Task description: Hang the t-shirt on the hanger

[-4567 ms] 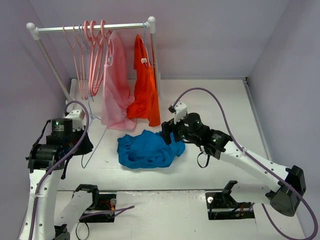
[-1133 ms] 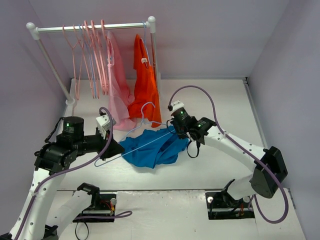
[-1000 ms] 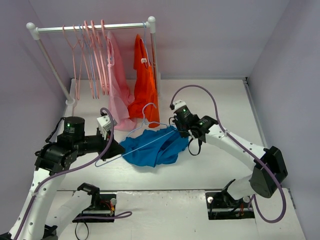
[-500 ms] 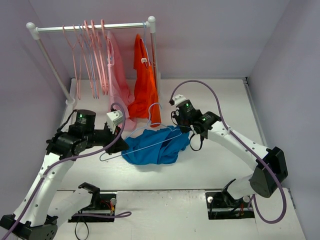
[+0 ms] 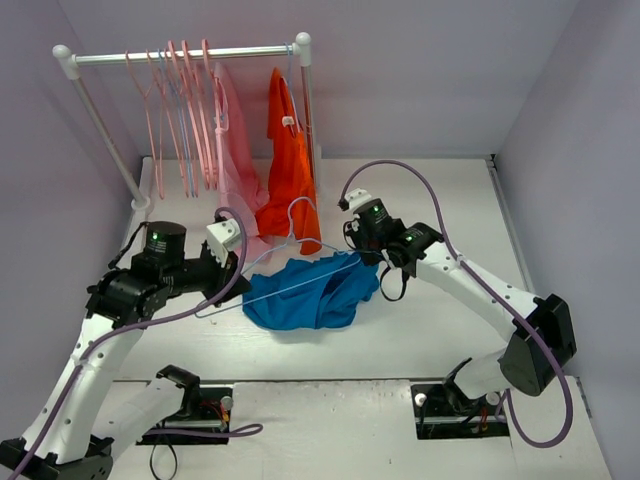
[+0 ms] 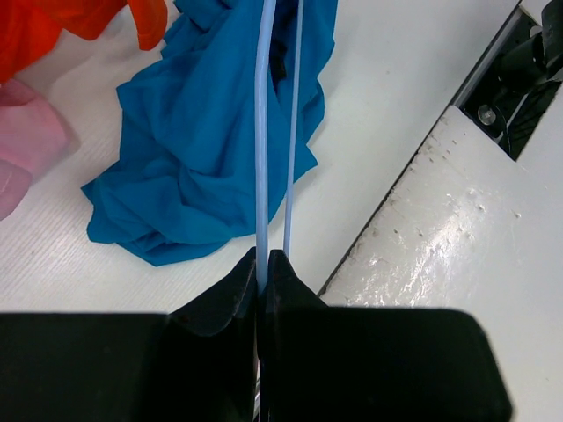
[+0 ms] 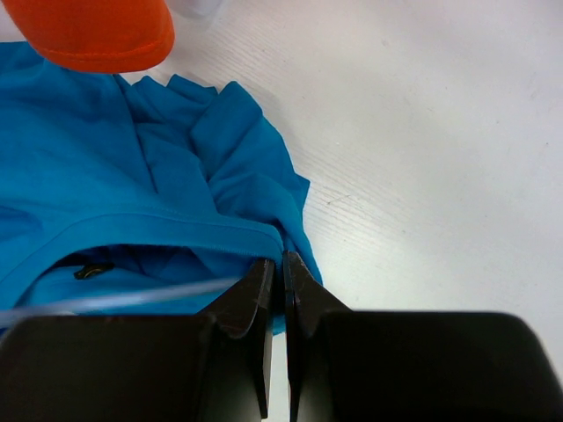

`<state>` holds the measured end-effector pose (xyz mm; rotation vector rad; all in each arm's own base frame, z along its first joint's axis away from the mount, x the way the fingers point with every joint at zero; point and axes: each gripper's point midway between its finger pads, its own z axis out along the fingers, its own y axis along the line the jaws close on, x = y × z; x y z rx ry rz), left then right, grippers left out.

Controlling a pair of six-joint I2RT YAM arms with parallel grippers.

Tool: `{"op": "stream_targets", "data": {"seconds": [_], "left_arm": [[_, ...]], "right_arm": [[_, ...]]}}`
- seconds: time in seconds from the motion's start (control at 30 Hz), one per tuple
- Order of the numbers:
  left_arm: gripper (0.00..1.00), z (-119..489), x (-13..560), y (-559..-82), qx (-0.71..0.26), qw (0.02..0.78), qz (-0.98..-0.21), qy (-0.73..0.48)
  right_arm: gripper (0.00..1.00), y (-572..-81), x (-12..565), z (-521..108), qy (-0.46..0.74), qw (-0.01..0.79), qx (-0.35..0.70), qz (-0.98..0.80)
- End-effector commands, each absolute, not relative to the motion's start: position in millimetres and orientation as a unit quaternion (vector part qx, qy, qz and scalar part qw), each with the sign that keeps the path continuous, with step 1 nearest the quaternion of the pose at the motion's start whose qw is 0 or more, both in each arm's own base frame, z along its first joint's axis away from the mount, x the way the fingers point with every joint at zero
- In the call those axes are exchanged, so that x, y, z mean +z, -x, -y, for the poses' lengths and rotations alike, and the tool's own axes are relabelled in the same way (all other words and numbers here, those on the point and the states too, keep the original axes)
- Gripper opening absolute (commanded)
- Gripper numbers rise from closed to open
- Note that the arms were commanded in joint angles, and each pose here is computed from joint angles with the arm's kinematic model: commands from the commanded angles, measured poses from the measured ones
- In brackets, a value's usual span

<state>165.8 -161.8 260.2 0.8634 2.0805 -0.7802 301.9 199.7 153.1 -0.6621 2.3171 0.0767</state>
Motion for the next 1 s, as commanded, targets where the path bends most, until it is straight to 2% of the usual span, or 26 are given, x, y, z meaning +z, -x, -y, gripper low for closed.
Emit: {"op": "stream_targets", "data": {"seconds": [0.0, 0.47, 0.7, 0.77, 0.97], "left_arm": [[0.0, 159, 278, -176, -0.278, 0.416, -0.792, -0.35], [0.0, 173, 266, -175, -0.306, 0.38, -0.789, -0.373], [0.0, 193, 278, -186, -0.341, 0.41, -0.754, -0.385], [0.0, 200, 289, -191, -0.35, 0.439, -0.729, -0.391], [0.0, 218, 307, -191, -0.403, 0.455, -0.682, -0.406]], "right_arm": [[0.0, -310, 182, -198, 0.245, 0.397, 0.04, -0.884], [0.0, -311, 195, -205, 0.26, 0.408, 0.057, -0.873], [0.0, -311, 225, -217, 0.27, 0.434, 0.088, -0.855], [0.0, -312, 241, -220, 0.274, 0.45, 0.096, -0.844], [0.01, -316, 289, -224, 0.292, 0.496, 0.107, -0.81]]}}
